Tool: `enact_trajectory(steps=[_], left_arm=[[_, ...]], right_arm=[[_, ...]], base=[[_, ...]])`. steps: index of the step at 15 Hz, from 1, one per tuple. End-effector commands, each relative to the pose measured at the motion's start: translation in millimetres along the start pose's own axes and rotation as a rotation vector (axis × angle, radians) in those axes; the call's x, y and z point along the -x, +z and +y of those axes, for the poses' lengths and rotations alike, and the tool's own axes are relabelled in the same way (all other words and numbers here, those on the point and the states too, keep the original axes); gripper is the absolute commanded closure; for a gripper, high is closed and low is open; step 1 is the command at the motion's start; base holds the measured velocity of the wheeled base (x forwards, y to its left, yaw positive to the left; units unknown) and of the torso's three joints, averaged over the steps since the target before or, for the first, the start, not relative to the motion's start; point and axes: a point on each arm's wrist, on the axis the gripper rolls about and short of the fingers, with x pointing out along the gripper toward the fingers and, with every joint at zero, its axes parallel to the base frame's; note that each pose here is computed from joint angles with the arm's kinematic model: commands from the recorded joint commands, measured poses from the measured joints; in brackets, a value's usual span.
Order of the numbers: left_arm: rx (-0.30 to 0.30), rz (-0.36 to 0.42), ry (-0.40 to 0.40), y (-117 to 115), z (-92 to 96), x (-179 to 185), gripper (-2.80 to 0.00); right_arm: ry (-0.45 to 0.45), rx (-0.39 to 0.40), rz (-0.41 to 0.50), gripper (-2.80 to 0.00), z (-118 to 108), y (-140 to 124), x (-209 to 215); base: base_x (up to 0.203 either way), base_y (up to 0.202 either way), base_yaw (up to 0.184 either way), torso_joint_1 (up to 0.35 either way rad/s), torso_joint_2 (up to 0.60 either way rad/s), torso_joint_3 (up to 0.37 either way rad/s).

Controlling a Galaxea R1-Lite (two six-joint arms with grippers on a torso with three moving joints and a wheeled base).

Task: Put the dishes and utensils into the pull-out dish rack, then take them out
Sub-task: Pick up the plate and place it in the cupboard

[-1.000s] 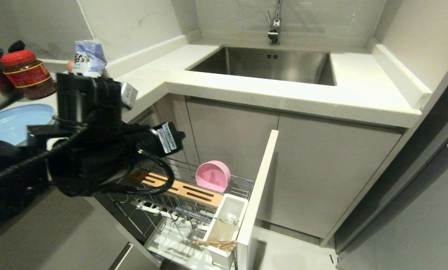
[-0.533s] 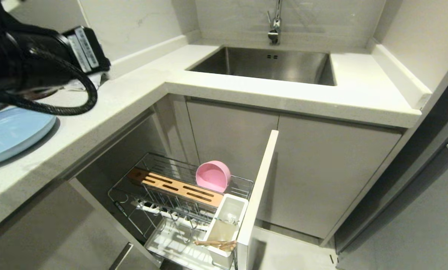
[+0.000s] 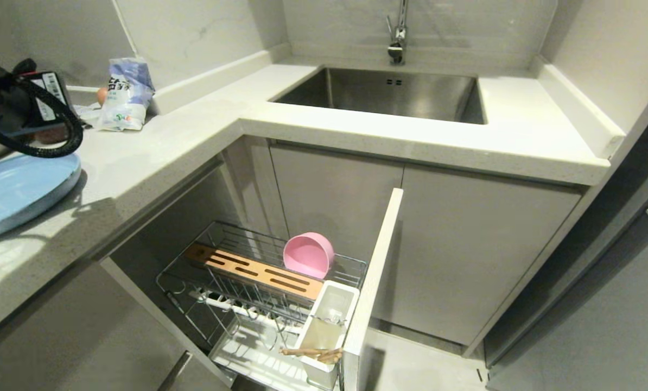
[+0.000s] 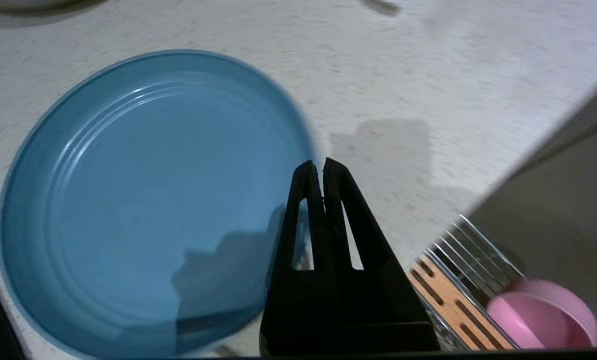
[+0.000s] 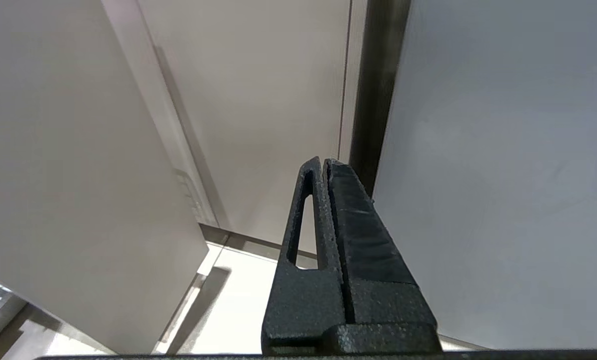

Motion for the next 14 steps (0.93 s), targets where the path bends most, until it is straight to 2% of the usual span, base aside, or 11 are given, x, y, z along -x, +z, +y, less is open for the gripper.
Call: enact_trajectory(steps=[1,2,7,9,12,14], left_arm=[[-0.023,0.056,0.07,-4.5,-9.1,-34.0,0.0],[-0.02,0.059,0.082,-3.8,-9.1,-39.2,-2.8],[0.009,0.068,0.115,-0.3,-5.1,-54.8,-2.8],[0.009,0.08,0.104,-1.2,-4.5,-56.8,-2.8],[0.047,0.107,0.078,-0.1,5.0,-65.3,-2.8],[0.041,0.127,0.073,-2.9,3.1,-73.0,-2.8]], right_arm=[[0.0,0.0,0.025,0.0,-0.1,-7.3,-1.5],[0.0,0.0,0.025,0.0,-0.1,-7.3,-1.5],[0.0,0.0,0.025,0.0,-0.1,-7.3,-1.5],[0.0,0.0,0.025,0.0,-0.1,-7.3,-1.5],[0.0,0.0,0.025,0.0,-0.1,-7.3,-1.5],[0.0,0.0,0.026,0.0,-0.1,-7.7,-1.5]], base=[[0.0,0.0,0.0,0.0,0.0,0.0],[0.0,0.0,0.0,0.0,0.0,0.0],[0.0,0.0,0.0,0.0,0.0,0.0],[0.0,0.0,0.0,0.0,0.0,0.0],[0.0,0.0,0.0,0.0,0.0,0.0],[0.0,0.0,0.0,0.0,0.0,0.0]])
